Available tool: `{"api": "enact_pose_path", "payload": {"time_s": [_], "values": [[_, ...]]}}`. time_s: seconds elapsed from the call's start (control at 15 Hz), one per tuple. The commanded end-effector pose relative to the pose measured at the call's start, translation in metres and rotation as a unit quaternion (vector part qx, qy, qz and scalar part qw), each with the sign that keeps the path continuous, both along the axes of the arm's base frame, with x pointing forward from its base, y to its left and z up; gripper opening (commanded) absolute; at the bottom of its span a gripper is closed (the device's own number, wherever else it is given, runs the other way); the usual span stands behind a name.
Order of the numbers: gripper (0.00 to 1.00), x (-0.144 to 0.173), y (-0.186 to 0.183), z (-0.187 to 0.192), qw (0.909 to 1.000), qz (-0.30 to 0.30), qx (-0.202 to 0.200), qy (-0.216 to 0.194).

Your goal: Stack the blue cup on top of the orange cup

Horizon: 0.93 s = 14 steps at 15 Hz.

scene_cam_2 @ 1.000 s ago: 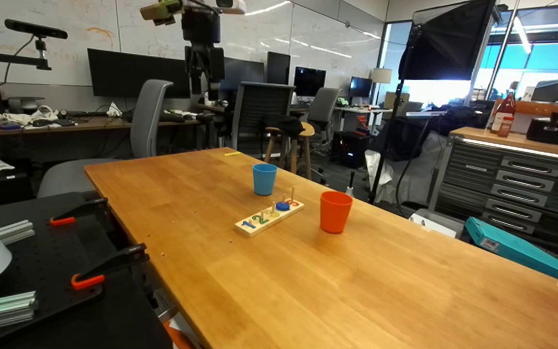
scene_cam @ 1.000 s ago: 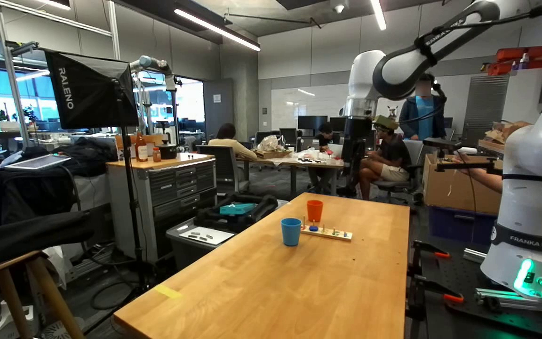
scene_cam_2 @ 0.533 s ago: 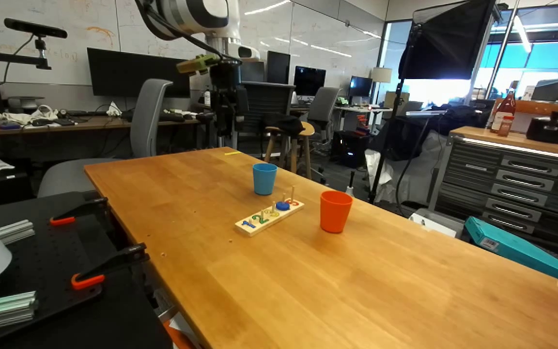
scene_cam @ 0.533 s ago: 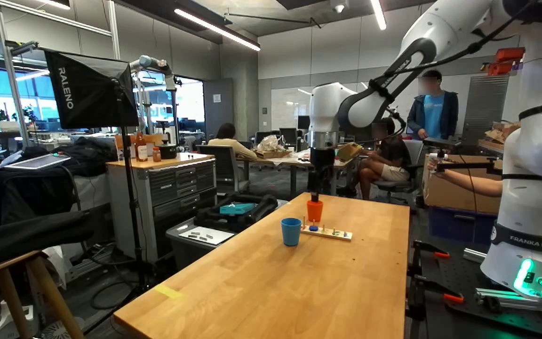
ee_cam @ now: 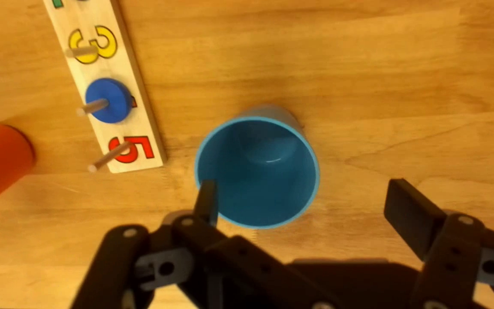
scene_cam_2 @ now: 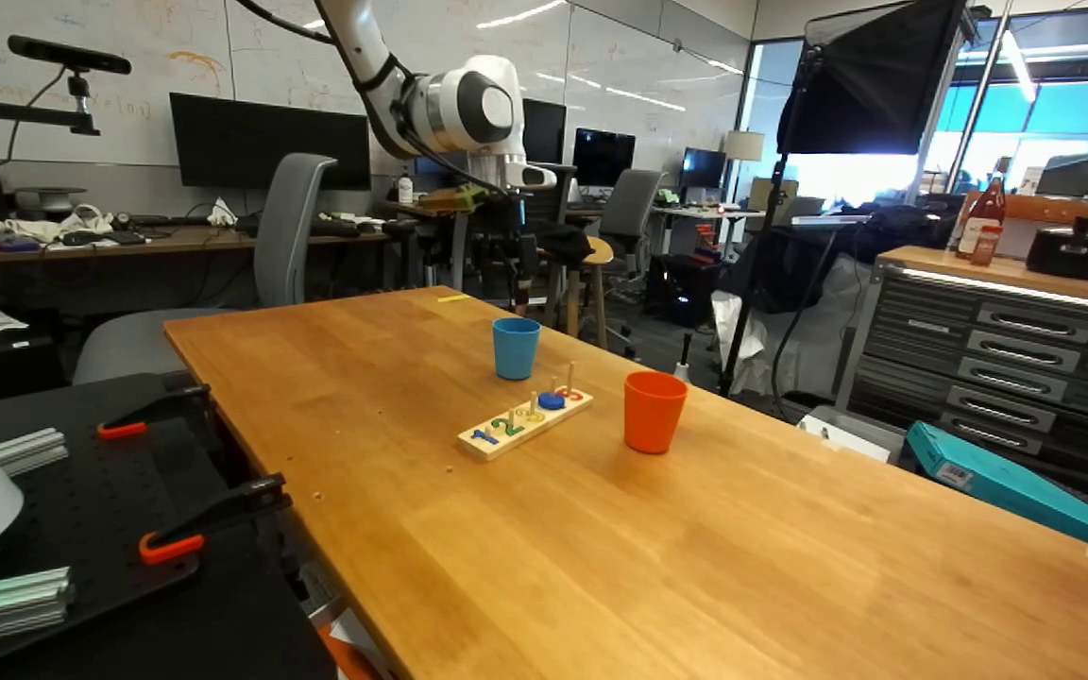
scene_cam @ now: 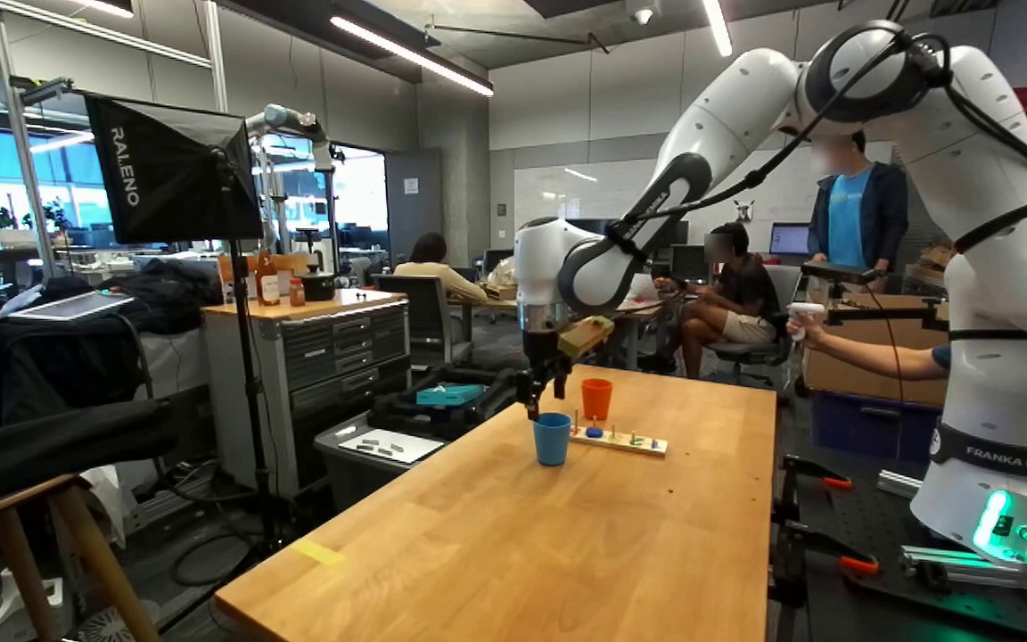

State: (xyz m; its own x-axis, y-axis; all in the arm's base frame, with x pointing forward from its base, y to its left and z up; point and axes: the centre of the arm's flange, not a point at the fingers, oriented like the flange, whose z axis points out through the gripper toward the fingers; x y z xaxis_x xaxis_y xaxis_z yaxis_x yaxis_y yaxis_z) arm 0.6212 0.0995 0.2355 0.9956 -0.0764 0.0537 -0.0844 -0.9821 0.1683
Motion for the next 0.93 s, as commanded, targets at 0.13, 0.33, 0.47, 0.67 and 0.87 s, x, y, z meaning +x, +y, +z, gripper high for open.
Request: {"api": "enact_pose_path", "payload": {"time_s": [0.13,0.33,0.47,0.67,0.87], "values": [[1.00,0.055,0.027,-0.046,0.9999,-0.004,-0.007,0.014],[1.00,0.048,0.032,-0.058,0.9994,-0.007,-0.004,0.033],[0.75,0.039,0.026,-0.063,0.9990,-0.010,-0.009,0.042],[0.58,0.031,0.011,-0.061,0.9981,-0.025,-0.012,0.056],[0.33,0.030,-0.007,-0.055,0.9970,-0.044,-0.010,0.062]]}}
